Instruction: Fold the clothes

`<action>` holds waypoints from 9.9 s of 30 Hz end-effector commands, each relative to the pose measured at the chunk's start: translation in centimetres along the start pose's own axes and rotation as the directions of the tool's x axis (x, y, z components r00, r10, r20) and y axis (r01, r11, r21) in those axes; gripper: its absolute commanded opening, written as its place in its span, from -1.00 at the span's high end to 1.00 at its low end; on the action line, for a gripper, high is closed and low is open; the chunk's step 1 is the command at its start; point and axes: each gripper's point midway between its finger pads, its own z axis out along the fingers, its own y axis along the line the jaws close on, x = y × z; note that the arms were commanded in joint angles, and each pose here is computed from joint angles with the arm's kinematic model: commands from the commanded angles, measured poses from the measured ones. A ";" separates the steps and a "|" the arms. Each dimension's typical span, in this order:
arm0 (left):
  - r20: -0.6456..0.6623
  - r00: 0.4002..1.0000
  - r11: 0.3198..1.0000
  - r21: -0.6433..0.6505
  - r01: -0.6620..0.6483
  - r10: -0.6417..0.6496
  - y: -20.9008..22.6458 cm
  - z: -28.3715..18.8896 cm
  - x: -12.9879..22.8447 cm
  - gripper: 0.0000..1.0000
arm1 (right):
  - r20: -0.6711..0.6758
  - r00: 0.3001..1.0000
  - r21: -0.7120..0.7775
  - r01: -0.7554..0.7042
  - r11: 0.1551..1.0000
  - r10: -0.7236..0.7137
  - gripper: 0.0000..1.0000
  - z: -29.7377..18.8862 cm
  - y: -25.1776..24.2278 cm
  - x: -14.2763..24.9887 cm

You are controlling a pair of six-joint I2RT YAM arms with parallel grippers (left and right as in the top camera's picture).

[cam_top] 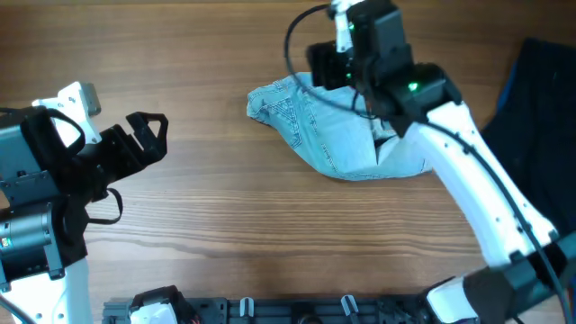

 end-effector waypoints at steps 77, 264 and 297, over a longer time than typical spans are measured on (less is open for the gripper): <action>-0.037 0.999 0.999 -0.044 0.002 -0.004 1.1 1.2 -0.3 -0.99 | -0.011 0.998 -0.058 0.057 0.997 -0.057 0.91 4.6 -4.3 -1.2; -0.694 0.559 0.851 -0.523 0.040 -0.454 16.9 21.7 19.0 0.48 | -0.063 0.853 -0.399 -0.497 0.770 0.518 -0.62 15.9 -7.5 11.7; -0.690 0.564 0.851 -0.523 0.044 -0.453 16.9 21.8 19.0 0.25 | -0.080 0.934 -0.007 -0.351 0.936 0.349 -0.27 17.8 -15.8 17.0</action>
